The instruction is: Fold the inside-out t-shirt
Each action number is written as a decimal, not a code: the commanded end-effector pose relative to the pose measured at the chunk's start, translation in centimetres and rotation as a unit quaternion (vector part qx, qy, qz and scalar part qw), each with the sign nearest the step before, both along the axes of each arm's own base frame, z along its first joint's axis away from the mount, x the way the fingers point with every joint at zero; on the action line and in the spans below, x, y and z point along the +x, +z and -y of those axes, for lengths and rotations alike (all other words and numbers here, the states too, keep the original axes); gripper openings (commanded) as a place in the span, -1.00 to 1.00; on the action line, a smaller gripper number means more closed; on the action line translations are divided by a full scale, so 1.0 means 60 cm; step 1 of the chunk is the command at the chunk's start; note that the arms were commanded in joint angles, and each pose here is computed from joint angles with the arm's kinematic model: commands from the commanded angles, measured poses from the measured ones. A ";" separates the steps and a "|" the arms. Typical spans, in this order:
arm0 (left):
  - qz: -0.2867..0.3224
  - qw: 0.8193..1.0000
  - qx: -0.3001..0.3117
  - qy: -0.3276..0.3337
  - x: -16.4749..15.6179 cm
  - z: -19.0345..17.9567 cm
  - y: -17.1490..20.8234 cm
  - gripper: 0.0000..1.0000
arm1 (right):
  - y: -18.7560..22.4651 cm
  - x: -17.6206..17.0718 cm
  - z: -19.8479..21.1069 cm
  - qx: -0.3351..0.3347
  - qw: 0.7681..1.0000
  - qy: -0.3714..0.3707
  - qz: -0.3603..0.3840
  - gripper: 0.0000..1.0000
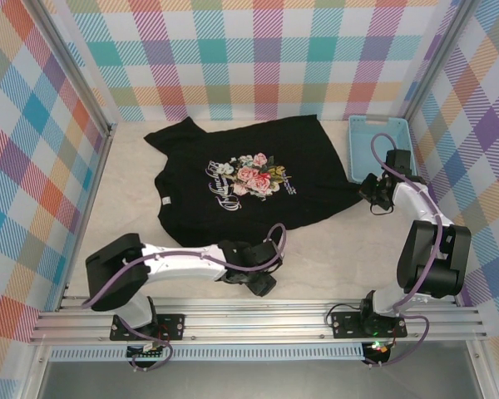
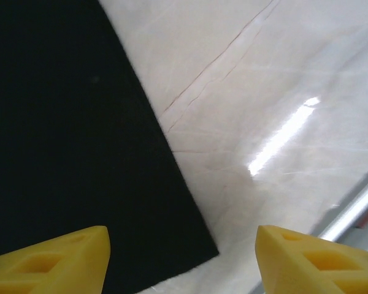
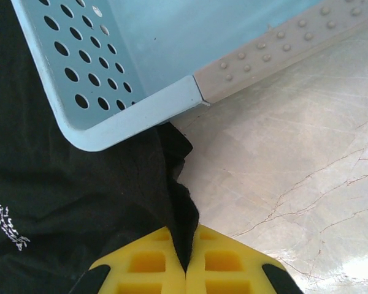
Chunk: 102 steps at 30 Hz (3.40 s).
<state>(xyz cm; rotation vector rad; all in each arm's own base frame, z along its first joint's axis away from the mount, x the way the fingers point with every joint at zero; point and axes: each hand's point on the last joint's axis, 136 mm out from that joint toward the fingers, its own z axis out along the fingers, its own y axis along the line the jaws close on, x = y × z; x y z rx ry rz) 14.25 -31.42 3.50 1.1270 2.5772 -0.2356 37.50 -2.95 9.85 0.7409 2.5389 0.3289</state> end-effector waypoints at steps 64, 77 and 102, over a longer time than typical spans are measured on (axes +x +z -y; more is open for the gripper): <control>0.679 0.628 -0.241 0.293 0.044 -0.509 1.160 -1.00 | 0.788 -0.229 -0.048 -0.102 0.874 0.041 0.473 -1.00; 0.618 0.724 -0.130 0.278 0.288 -0.366 1.037 -1.00 | 0.698 -0.005 -0.077 -0.099 0.904 0.092 0.405 -1.00; 0.555 0.744 -0.230 0.294 0.102 -0.474 0.979 -1.00 | 0.736 -0.264 -0.097 -0.117 0.889 0.132 0.422 -1.00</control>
